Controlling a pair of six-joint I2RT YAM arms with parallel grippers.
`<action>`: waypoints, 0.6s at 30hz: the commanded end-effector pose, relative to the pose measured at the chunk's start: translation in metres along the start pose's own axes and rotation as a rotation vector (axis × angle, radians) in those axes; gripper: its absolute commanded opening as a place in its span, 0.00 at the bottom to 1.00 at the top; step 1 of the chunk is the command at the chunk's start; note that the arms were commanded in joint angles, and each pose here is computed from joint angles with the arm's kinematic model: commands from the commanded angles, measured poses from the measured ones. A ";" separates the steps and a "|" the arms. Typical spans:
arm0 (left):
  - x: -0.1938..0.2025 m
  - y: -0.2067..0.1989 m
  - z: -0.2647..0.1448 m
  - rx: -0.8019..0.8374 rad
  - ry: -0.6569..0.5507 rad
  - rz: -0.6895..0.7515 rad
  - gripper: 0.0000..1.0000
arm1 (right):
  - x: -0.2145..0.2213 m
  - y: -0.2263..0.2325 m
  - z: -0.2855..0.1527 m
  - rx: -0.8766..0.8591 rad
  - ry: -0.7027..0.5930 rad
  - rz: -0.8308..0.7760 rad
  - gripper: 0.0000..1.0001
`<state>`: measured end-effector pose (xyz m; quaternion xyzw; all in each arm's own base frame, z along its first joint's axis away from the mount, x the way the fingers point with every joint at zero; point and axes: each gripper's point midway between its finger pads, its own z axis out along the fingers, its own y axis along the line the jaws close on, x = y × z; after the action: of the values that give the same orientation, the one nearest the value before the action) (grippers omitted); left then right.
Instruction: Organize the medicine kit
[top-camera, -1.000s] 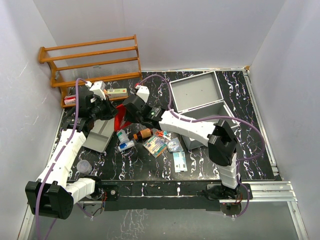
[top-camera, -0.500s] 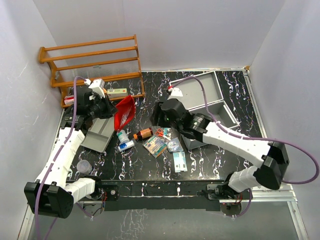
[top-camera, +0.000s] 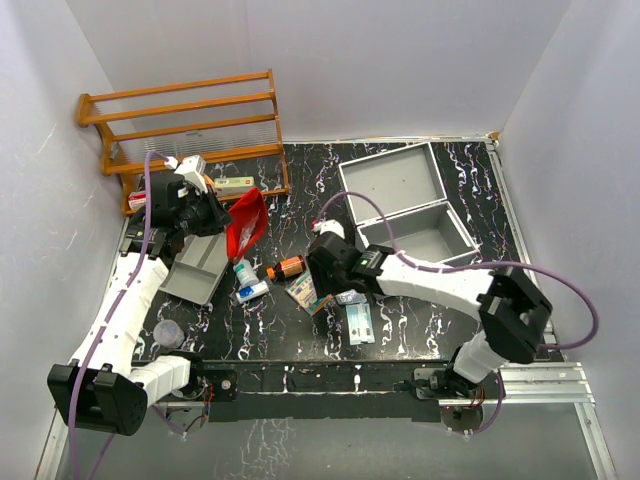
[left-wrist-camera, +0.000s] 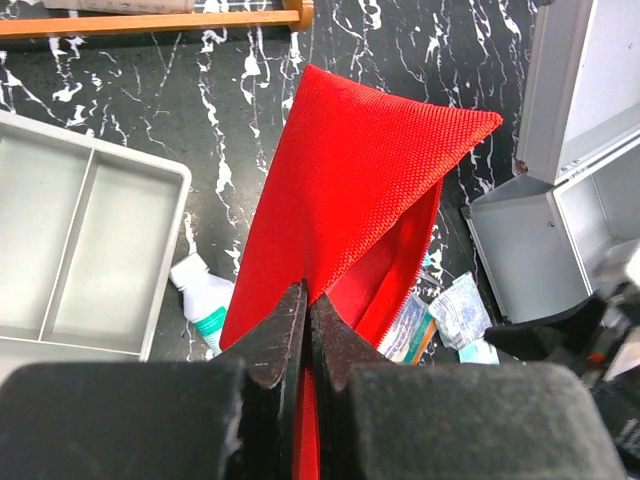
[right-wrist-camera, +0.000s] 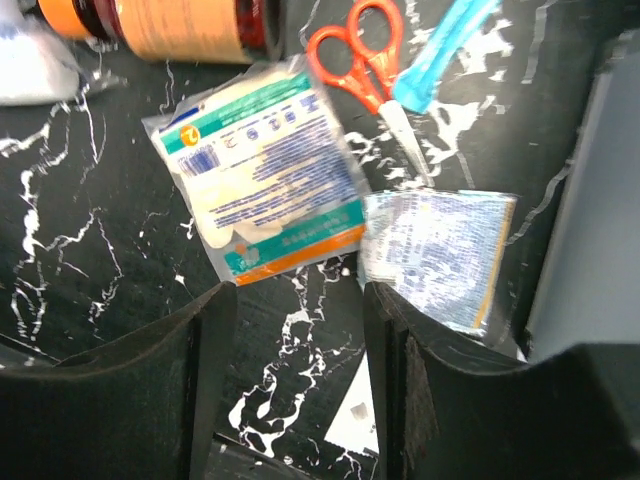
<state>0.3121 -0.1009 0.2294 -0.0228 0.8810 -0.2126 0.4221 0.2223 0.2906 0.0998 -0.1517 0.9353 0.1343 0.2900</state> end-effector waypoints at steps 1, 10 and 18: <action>-0.024 0.000 -0.015 -0.045 -0.090 -0.004 0.00 | -0.014 0.035 0.009 -0.080 -0.026 -0.144 0.51; -0.040 0.017 -0.027 -0.169 -0.176 -0.043 0.00 | -0.005 0.050 0.045 -0.034 0.045 -0.259 0.49; -0.040 0.016 -0.024 -0.158 -0.169 -0.048 0.00 | 0.007 0.040 0.066 0.039 0.109 -0.303 0.42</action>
<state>0.3185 -0.0697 0.2400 -0.0921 0.8731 -0.1441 0.4566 0.2252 0.3419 0.0422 -0.2849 0.9250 0.0720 0.2410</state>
